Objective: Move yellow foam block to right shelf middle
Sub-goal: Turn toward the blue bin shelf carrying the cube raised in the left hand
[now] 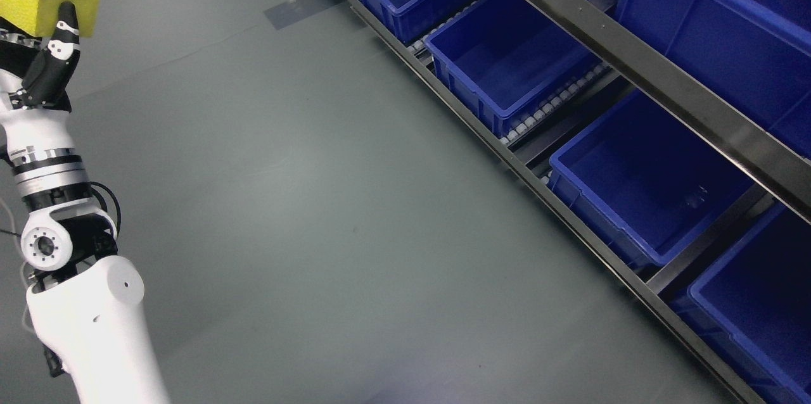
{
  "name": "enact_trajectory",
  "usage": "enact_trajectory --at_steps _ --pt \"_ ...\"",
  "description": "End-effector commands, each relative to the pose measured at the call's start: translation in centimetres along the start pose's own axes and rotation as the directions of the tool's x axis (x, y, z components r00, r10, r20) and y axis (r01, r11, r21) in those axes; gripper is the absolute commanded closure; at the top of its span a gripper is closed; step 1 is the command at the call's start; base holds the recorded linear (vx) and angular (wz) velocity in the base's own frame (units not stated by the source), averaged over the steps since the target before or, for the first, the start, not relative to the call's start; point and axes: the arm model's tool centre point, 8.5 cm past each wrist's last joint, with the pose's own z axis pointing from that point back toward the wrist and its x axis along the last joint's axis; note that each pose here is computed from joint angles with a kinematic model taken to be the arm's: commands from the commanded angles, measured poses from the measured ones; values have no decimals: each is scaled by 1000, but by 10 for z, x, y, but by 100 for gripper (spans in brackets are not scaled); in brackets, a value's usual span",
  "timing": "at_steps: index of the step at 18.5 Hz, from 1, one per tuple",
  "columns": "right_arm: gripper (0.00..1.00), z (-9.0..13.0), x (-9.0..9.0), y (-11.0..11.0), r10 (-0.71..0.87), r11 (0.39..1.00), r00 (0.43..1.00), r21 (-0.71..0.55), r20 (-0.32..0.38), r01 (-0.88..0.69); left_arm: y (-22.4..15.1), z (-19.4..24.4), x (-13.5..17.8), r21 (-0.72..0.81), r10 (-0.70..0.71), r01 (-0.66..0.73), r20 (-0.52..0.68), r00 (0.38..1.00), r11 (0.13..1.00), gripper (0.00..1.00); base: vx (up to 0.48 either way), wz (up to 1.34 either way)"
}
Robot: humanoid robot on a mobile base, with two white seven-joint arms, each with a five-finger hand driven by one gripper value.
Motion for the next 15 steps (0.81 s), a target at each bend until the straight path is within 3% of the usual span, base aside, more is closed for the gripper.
enact_trajectory --at_steps 1,15 --pt "0 -1 8 -11 2 1000 1000 -16 21 -2 10 -6 10 -2 -30 30 22 999 1000 59 446 -278" --pt "0 -1 8 -11 2 1000 1000 -16 21 -2 -3 -8 36 -61 -37 43 101 994 997 59 361 -365"
